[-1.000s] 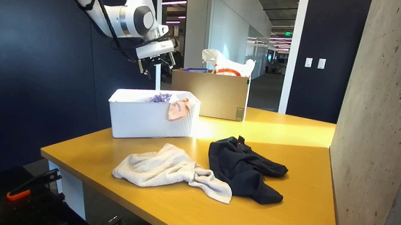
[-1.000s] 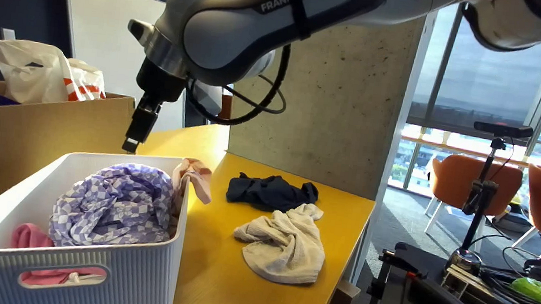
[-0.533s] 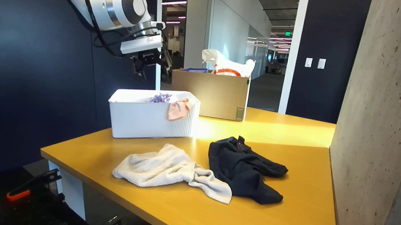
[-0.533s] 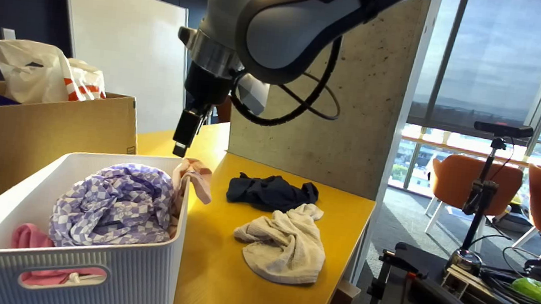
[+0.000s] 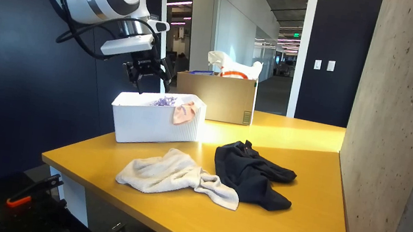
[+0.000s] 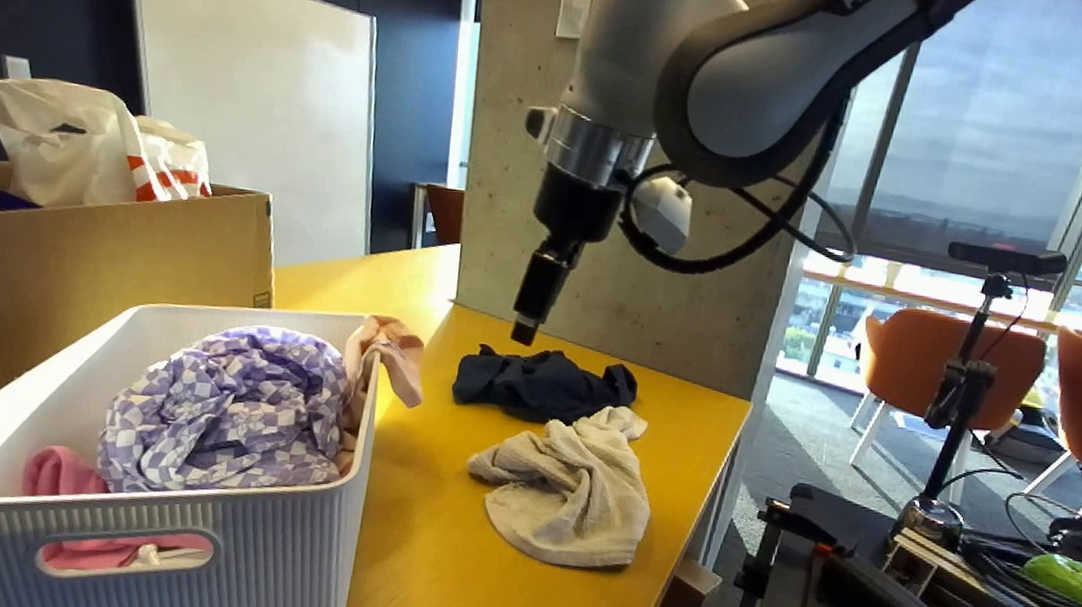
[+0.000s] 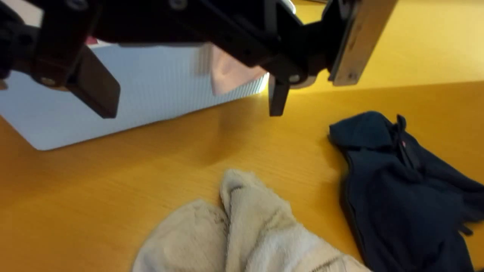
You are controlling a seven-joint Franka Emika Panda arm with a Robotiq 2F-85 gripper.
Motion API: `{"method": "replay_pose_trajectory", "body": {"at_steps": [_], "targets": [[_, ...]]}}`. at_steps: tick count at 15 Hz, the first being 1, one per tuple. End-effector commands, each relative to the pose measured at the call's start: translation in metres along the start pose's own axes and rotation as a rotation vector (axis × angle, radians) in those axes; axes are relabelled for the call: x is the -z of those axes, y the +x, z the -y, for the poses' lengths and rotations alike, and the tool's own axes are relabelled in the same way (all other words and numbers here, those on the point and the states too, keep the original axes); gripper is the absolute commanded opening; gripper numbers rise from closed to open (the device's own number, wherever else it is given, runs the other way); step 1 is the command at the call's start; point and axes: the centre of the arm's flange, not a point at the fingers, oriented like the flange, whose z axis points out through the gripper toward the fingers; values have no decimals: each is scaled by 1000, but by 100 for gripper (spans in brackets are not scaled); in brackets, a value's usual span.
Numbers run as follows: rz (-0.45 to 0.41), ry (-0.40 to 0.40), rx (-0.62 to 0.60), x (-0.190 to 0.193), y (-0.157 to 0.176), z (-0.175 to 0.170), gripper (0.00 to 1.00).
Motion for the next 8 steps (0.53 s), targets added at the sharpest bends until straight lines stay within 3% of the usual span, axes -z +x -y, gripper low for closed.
{"method": "replay_pose_trajectory", "body": {"at_steps": [1, 4, 8], "targets": [[-10, -25, -44, 0, -83, -50, 100], [-34, -2, -30, -34, -108, -92, 100], [-27, 73, 18, -97, -104, -103, 100]]}}
